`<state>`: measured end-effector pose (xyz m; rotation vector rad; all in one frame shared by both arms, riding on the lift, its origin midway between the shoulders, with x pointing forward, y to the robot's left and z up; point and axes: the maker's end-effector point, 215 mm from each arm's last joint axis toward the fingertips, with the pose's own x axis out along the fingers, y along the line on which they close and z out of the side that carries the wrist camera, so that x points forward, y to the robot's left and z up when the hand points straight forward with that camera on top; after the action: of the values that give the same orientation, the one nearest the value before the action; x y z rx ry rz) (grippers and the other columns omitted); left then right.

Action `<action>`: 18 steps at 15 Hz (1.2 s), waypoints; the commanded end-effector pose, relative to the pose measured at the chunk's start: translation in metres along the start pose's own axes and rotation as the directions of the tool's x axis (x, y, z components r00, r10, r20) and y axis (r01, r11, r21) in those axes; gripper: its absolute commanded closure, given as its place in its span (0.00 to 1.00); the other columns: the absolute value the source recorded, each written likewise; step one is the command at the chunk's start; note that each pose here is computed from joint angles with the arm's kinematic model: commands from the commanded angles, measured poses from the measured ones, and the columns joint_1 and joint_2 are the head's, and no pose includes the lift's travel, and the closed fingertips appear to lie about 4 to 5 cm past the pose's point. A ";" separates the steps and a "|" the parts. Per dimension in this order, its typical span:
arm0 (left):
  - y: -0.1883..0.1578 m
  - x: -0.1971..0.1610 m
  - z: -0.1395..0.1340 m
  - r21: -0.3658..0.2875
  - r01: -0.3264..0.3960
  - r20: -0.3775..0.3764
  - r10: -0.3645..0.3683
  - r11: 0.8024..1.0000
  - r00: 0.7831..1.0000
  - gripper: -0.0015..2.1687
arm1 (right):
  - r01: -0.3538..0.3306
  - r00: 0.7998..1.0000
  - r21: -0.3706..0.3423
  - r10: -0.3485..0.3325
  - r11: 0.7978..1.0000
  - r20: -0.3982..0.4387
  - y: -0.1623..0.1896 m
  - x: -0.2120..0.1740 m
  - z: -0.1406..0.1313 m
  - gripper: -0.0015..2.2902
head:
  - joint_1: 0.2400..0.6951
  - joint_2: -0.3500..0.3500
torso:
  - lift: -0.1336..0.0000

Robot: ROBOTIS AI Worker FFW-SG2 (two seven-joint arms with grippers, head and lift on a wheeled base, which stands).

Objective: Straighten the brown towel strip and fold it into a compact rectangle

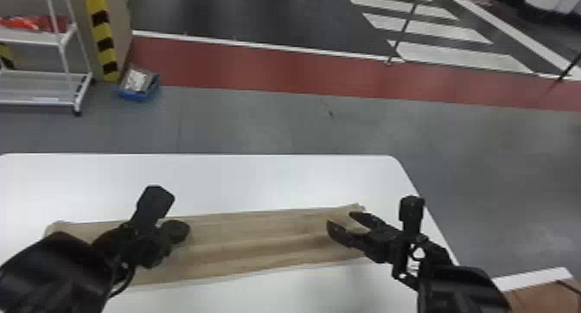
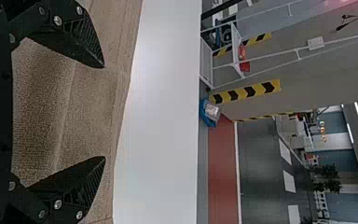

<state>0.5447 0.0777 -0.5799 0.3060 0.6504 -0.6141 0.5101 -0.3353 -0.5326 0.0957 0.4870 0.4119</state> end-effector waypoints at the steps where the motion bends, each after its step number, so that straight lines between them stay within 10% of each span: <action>1: 0.001 -0.002 0.005 -0.017 0.003 0.021 -0.002 1.000 1.000 0.64 | -0.030 1.000 -0.009 0.030 0.999 0.006 0.020 0.008 0.003 0.09 | 1.00 0.12 | 1.00; 14: 0.006 -0.017 0.035 -0.094 0.021 0.111 -0.011 0.995 0.994 0.66 | -0.041 0.999 -0.042 0.039 0.998 -0.031 0.037 0.020 -0.008 0.09 | 1.00 0.18 | 1.00; 18: -0.001 -0.012 0.025 -0.043 0.018 0.089 -0.014 0.999 0.996 0.42 | -0.043 0.999 -0.045 0.042 0.998 -0.034 0.039 0.020 -0.009 0.09 | 1.00 0.18 | 1.00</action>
<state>0.5507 0.0722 -0.5489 0.2200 0.5765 -0.6173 0.5085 -0.2928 -0.5416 0.0571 0.5062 0.4641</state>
